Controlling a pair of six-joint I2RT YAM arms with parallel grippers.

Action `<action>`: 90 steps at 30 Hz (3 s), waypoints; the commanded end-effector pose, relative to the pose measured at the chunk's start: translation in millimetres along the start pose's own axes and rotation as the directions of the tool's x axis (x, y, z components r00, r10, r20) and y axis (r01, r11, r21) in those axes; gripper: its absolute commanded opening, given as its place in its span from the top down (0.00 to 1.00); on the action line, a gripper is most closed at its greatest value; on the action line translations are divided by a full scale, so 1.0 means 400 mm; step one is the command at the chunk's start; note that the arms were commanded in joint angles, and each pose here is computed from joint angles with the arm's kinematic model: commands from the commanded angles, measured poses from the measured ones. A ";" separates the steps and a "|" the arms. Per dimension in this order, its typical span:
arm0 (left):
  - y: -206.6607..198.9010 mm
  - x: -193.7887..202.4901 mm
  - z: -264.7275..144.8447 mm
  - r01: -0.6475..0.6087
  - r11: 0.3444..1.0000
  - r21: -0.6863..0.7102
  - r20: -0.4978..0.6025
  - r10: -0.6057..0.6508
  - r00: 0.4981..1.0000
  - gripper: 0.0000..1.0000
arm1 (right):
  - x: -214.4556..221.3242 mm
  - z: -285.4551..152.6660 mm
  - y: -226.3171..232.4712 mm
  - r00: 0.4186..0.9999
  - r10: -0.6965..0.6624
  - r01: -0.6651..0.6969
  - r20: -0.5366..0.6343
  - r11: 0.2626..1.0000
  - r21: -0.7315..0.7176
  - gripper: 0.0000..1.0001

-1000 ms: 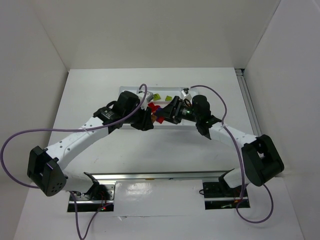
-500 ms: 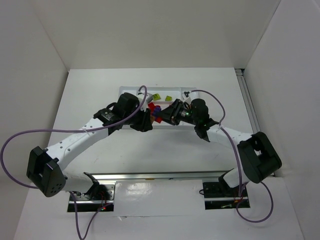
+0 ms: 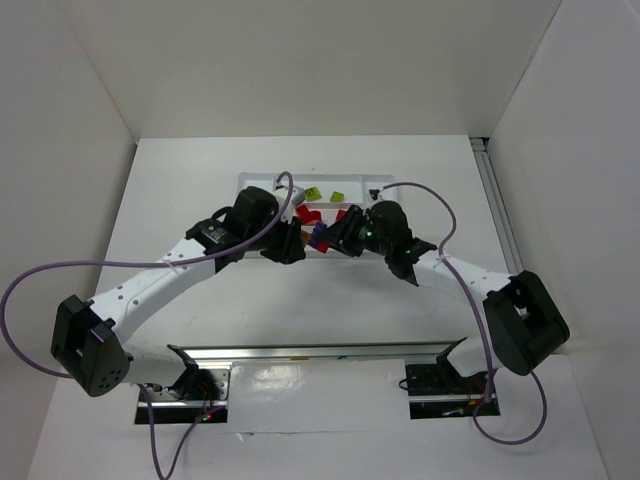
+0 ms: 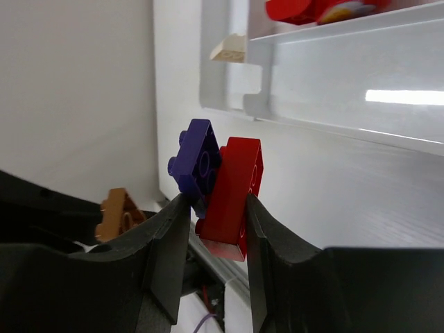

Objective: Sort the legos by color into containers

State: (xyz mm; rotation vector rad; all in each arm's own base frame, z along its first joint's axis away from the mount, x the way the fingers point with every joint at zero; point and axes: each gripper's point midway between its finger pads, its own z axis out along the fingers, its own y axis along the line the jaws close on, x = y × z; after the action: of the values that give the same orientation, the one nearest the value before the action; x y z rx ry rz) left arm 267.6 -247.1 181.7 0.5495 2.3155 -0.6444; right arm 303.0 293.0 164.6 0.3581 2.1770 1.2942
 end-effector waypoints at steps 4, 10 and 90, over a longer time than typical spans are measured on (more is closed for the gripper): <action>0.038 -0.066 -0.006 0.036 0.997 -0.067 0.083 -0.031 0.996 1.00 | -0.095 -0.068 -0.002 0.983 -0.091 0.073 0.159 0.991 0.115 0.88; 0.137 -0.092 0.073 0.164 0.935 -0.314 -0.009 -0.175 0.984 1.00 | -0.198 -0.192 -0.043 0.925 -0.214 0.120 0.313 0.948 0.295 0.88; -0.219 -0.167 -0.003 0.005 0.820 0.573 -0.002 -0.004 1.000 0.14 | -0.037 -0.347 0.027 0.912 -0.404 0.373 -0.073 0.889 -0.266 0.85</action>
State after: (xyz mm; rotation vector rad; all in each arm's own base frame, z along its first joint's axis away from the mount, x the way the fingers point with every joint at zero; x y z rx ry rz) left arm 273.1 -318.9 222.5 0.7475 2.2484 -1.2864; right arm 231.7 184.6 212.6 -0.1708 2.1170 1.2785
